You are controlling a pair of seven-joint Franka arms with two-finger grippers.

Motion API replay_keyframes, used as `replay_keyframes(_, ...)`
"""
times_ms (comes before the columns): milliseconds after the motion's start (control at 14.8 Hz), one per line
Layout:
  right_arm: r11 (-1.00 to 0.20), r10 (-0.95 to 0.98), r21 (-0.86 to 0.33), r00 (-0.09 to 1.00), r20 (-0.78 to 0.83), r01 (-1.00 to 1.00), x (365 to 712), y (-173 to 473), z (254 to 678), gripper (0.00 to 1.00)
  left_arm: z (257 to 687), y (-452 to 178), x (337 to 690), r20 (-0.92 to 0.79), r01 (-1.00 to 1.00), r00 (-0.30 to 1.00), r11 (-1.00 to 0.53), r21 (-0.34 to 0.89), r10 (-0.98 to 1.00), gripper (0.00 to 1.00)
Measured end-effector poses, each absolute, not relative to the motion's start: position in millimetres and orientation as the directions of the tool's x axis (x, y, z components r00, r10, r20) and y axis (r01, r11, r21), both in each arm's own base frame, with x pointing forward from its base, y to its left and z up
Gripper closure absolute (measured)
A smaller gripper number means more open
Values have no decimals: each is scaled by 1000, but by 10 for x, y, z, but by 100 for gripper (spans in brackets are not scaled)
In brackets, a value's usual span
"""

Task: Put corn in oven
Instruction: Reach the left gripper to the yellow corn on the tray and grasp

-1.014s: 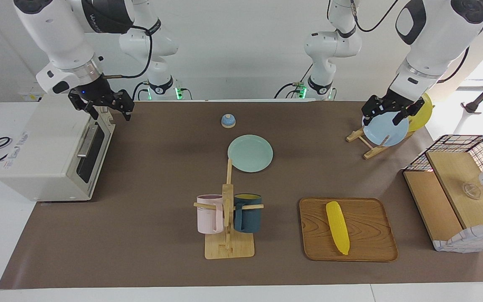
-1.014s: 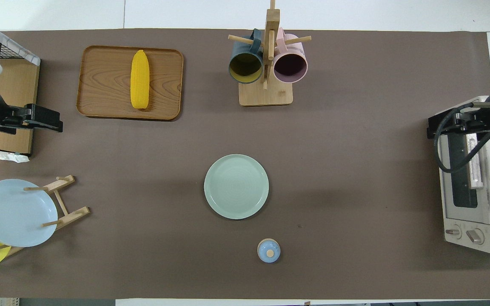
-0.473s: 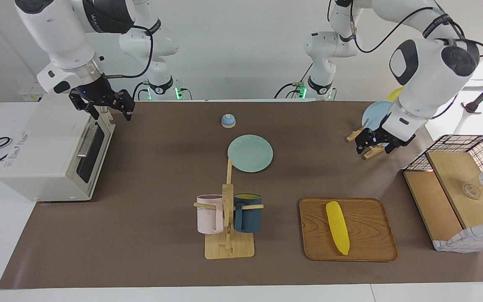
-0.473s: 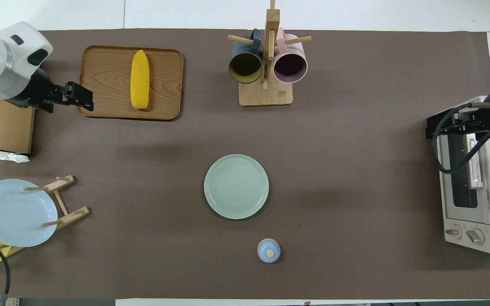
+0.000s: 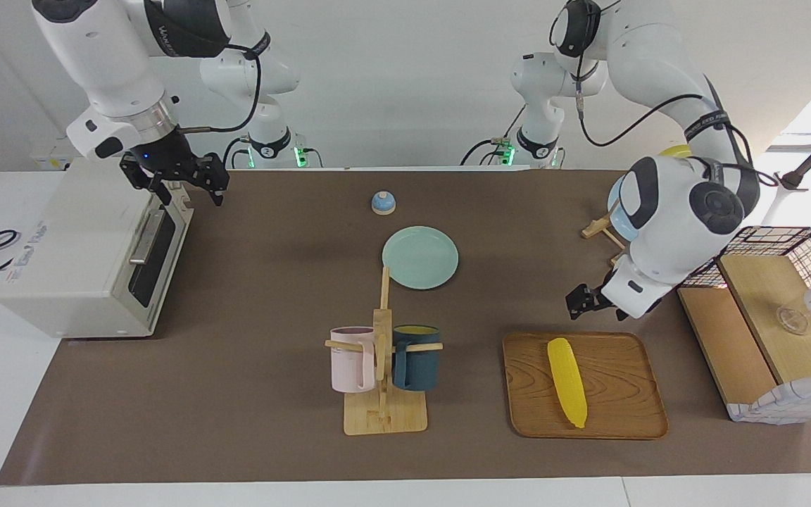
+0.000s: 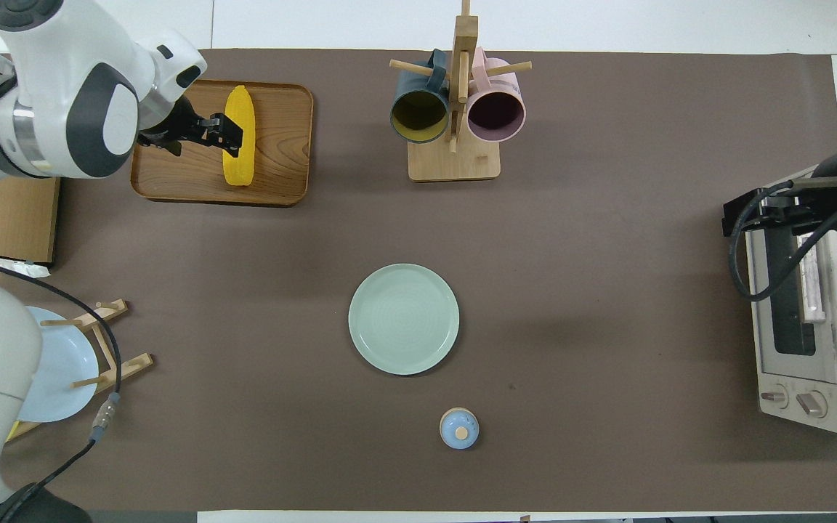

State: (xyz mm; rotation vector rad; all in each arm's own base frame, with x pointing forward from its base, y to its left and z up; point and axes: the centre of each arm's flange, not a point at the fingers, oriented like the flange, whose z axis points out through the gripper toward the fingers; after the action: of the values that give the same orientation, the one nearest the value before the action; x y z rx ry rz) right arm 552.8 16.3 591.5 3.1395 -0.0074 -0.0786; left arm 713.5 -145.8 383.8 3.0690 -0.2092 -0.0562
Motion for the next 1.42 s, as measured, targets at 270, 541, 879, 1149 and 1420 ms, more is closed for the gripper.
replay_keyframes(270,-1000,-18,22,1000,-14,-17,5498,-44,5608,68,3583,-1535,7261,1,-185,983,-980,71,-186,0)
replay_keyframes(541,-993,-55,102,998,-17,-53,5442,-429,5316,99,3542,-1521,7323,42,-209,978,-976,69,-206,0)
replay_keyframes(879,-988,-101,120,994,-30,-97,5381,-759,5096,99,3144,-1668,7336,26,-240,971,-969,52,-239,0)
replay_keyframes(1149,-987,-113,121,993,-41,-107,5349,-830,4997,99,3069,-1638,7348,22,-256,966,-966,23,-256,0)
replay_keyframes(1420,-984,-117,140,991,-58,-108,5294,-972,4860,99,3069,-1641,7348,22,-262,965,-965,19,-262,14)
